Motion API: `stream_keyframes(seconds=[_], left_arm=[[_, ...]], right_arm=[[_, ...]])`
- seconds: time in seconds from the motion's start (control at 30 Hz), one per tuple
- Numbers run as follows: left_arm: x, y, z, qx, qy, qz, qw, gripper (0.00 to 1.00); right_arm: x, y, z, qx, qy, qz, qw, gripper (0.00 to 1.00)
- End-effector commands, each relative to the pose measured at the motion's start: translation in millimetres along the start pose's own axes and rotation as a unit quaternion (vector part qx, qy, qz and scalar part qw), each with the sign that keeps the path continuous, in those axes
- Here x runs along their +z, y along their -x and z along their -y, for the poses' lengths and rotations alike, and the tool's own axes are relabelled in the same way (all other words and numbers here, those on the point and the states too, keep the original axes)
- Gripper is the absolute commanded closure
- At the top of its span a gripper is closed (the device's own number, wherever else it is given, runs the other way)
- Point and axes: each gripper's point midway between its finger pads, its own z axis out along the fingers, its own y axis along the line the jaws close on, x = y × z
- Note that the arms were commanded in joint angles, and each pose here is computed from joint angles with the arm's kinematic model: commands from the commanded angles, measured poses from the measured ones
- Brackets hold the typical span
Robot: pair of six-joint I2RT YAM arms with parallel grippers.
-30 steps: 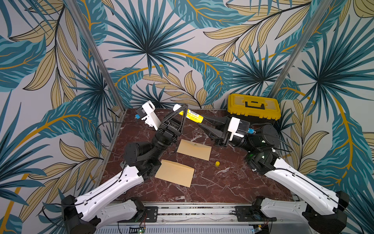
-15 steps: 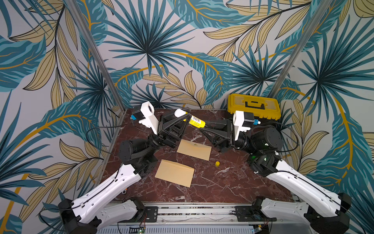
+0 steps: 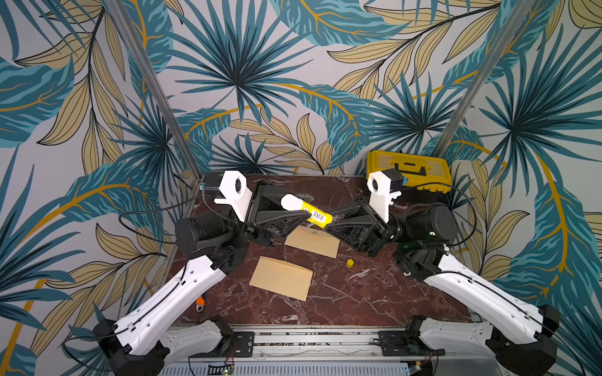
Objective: Seal the envelope with a glue stick
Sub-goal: Unscrew the glue stick.
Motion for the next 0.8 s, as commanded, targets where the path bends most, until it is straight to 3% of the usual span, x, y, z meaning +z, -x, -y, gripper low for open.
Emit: stream_keyframes(seconds=[0.0, 0.13, 0.23, 0.4, 0.43, 0.53, 0.67, 0.77], left_arm=[[-2, -24, 42, -0.035, -0.116, -0.079, 0.990, 0.99], [-3, -29, 43, -0.044, -0.130, -0.086, 0.987, 0.99], [-4, -28, 33, -0.045, -0.106, -0.073, 0.991, 0.98], [-6, -28, 14, -0.039, -0.033, -0.053, 0.997, 0.97], [-8, -28, 8, -0.038, -0.012, -0.048, 0.998, 0.97], [-14, -25, -7, -0.035, 0.050, -0.023, 0.998, 0.97], [-26, -18, -30, -0.047, 0.125, 0.029, 0.991, 0.98], [-43, -14, -49, -0.072, 0.180, 0.095, 0.976, 0.99]], right_arm=[[3, 11, 10, 0.070, -0.004, 0.025, 0.997, 0.89], [2, 13, 12, 0.065, -0.012, 0.031, 0.997, 0.89], [1, 15, 13, 0.052, -0.020, 0.036, 0.998, 0.88], [-7, 16, 17, 0.001, -0.069, 0.032, 0.997, 0.68], [-10, 17, 18, -0.023, -0.083, 0.031, 0.996, 0.59], [-19, 22, 21, -0.080, -0.129, 0.034, 0.988, 0.45], [-25, 29, 26, -0.142, -0.160, 0.043, 0.976, 0.39], [-20, 29, 26, -0.179, -0.141, 0.052, 0.972, 0.37]])
